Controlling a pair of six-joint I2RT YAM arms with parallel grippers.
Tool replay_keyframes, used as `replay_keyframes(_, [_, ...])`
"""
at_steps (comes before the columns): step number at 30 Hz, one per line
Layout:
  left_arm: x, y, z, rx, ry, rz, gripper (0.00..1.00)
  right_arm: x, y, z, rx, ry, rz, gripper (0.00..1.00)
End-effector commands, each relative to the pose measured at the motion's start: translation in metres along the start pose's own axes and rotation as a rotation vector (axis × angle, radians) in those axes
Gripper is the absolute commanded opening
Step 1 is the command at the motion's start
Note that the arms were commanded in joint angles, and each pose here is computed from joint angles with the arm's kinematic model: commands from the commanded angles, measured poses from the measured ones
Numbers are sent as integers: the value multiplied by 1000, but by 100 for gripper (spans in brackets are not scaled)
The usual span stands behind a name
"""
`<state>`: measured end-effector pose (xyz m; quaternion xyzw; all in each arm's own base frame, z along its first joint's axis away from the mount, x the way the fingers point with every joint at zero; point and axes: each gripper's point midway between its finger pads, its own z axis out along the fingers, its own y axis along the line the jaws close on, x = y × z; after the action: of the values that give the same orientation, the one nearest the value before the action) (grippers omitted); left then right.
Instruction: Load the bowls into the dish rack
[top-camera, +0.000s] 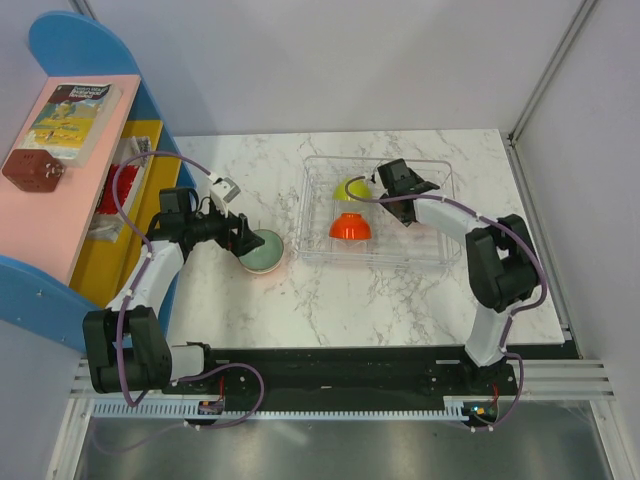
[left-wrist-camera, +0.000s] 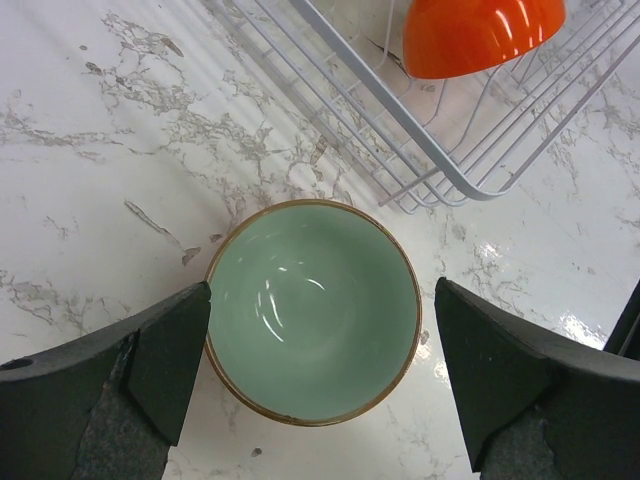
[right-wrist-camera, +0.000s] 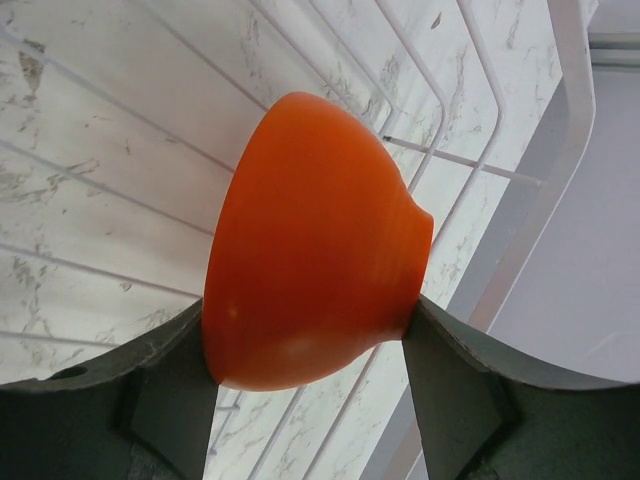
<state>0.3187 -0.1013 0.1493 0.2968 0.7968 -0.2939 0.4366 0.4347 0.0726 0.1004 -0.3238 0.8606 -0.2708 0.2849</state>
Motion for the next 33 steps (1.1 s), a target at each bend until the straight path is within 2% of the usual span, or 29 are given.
replay_keyframes(1, [-12,-3,-2,14,-45,64,100,-7,-26,4,156,8,12,0])
replay_keyframes(15, [-10,-2,-1,14,-42,62,100,-16,-31,24,222,43,-76,2])
replay_keyframes(16, [-10,-2,-1,15,-41,61,100,-17,-30,26,221,46,-86,5])
replay_keyframes(17, [-10,-3,-1,15,-41,62,100,-17,-30,28,220,49,-90,17])
replay_keyframes(19, [-9,-2,-1,11,-40,64,100,-17,-27,30,210,52,-103,31])
replay_keyframes(20, [-8,-2,0,14,-38,59,100,-18,-24,31,196,48,-106,42])
replay_keyframes(24, [-9,-1,0,13,-39,62,100,-17,-18,34,165,46,-112,68])
replay_keyframes(25, [-8,-1,0,12,-38,60,100,-16,-16,35,159,50,-119,78])
replay_keyframes(27, [-9,-1,0,14,-41,63,100,-17,-13,36,145,47,-127,84])
replay_keyframes(28, [-9,-2,0,14,-39,62,100,-16,-12,37,141,50,-126,92])
replay_keyframes(30, [-8,-1,0,11,-38,61,100,-18,-10,39,129,46,-126,98])
replay_keyframes(33, [-9,-1,-1,9,-40,62,100,-20,-8,38,106,40,-119,98])
